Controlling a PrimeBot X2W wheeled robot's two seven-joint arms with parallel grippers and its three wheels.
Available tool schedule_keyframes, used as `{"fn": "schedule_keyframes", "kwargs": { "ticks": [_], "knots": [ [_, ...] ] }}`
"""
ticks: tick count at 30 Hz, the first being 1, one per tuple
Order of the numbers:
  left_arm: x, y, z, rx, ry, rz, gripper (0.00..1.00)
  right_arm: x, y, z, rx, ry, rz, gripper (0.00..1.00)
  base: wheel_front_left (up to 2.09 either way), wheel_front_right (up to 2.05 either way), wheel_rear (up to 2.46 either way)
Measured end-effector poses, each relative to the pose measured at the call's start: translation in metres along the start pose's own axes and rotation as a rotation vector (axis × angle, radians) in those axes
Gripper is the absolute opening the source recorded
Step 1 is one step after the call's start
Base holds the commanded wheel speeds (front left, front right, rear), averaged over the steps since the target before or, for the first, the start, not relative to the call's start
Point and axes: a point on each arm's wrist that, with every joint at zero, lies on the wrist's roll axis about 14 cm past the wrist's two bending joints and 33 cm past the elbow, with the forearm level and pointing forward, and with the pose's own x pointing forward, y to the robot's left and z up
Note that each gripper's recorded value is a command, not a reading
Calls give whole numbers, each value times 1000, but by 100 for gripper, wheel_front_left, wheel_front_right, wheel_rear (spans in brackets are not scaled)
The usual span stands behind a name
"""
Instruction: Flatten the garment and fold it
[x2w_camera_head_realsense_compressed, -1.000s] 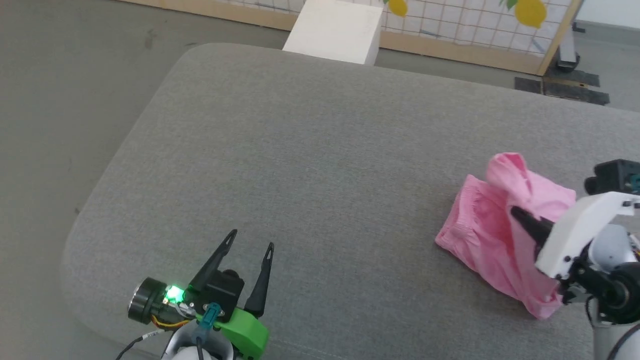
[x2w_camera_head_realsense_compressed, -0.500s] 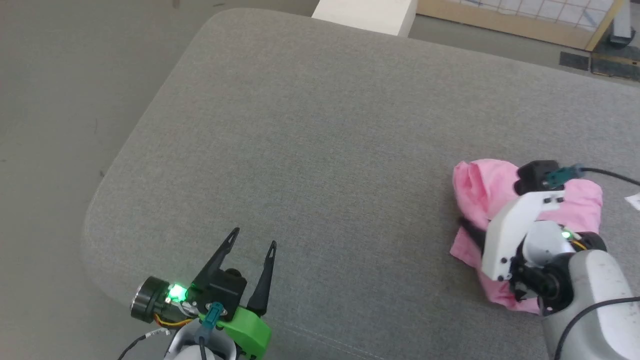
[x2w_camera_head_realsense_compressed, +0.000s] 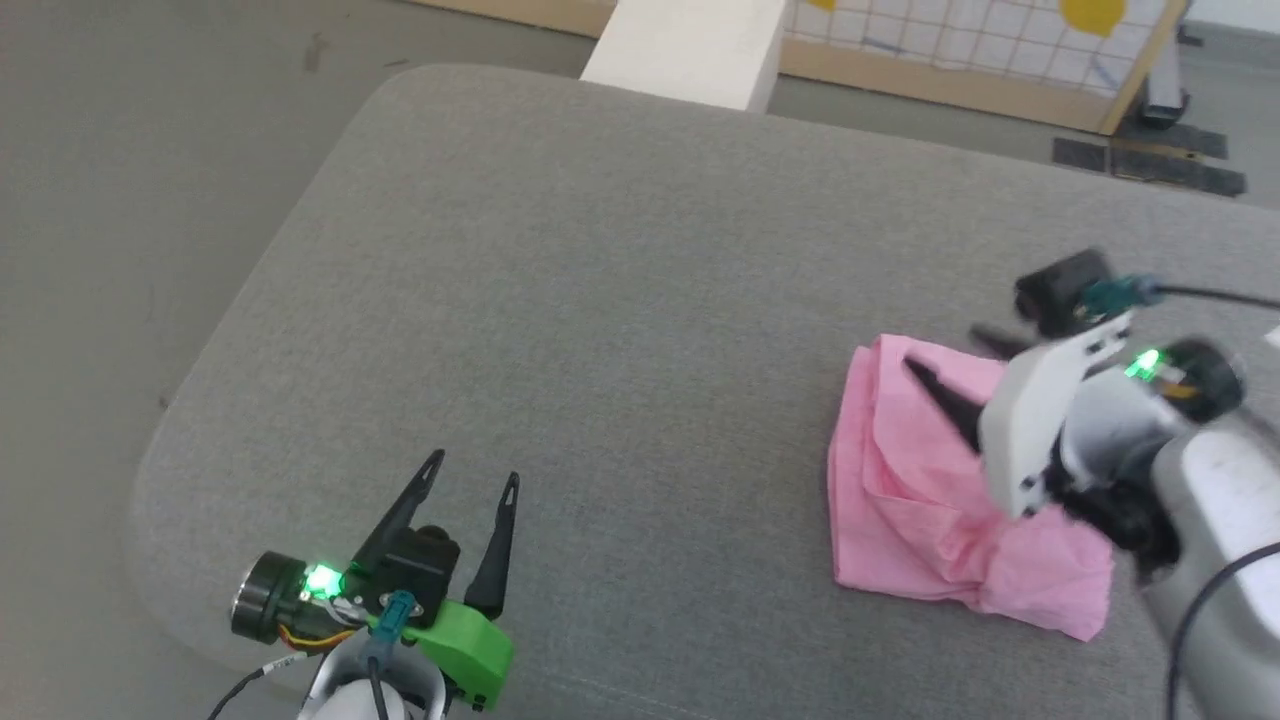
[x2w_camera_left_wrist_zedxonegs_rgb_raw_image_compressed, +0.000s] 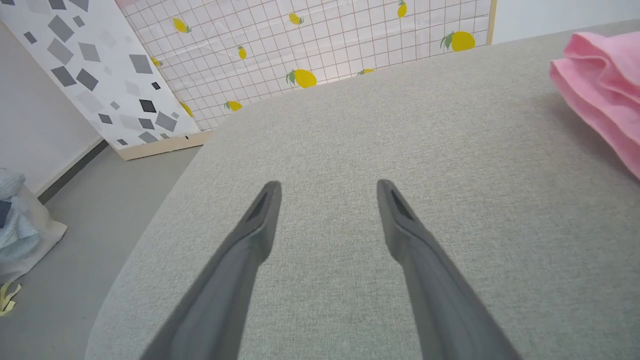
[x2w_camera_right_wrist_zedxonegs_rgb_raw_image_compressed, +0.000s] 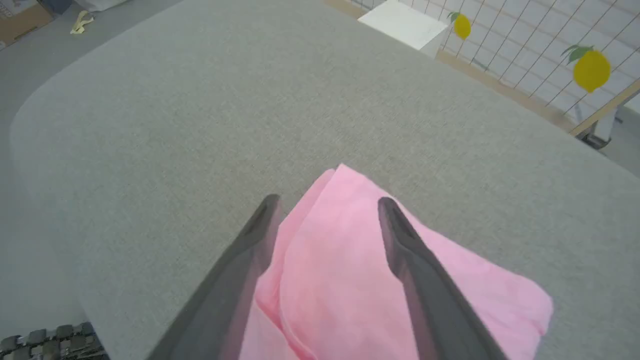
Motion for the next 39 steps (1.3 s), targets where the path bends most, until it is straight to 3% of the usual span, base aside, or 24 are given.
{"fn": "schedule_keyframes", "kwargs": {
  "ticks": [1, 2, 7, 10, 14, 18, 24, 31, 39],
  "knots": [
    [2, -1, 2, -5, -8, 0, 100, -7, -10, 16, -42, -60, -27, 100, 0, 0, 0],
    [5, -4, 9, -15, -27, -10, 100, -31, -39, 52, -150, -212, -108, 100, 0, 0, 0],
    [8, -14, 13, -41, -42, -31, 100, -80, -85, 83, -210, -406, -248, 100, 0, 0, 0],
    [11, -18, 17, -65, -53, -35, 100, -114, -112, 88, -191, -504, -350, 100, 0, 0, 0],
    [15, -22, 26, -88, -76, -46, 100, -152, -135, 61, -138, -561, -464, 100, 0, 0, 0],
    [18, -23, 35, -101, -105, -49, 100, -177, -138, 34, -75, -594, -544, 100, 0, 0, 0],
    [20, -23, 42, -106, -124, -57, 100, -192, -115, -2, 5, -595, -575, 100, 0, 0, 0],
    [19, -23, 41, -121, -117, -61, 100, -191, -92, -39, 69, -530, -590, 100, 0, 0, 0],
    [19, -22, 37, -125, -107, -55, 100, -183, -80, -55, 99, -493, -588, 100, 0, 0, 0]
  ]
}}
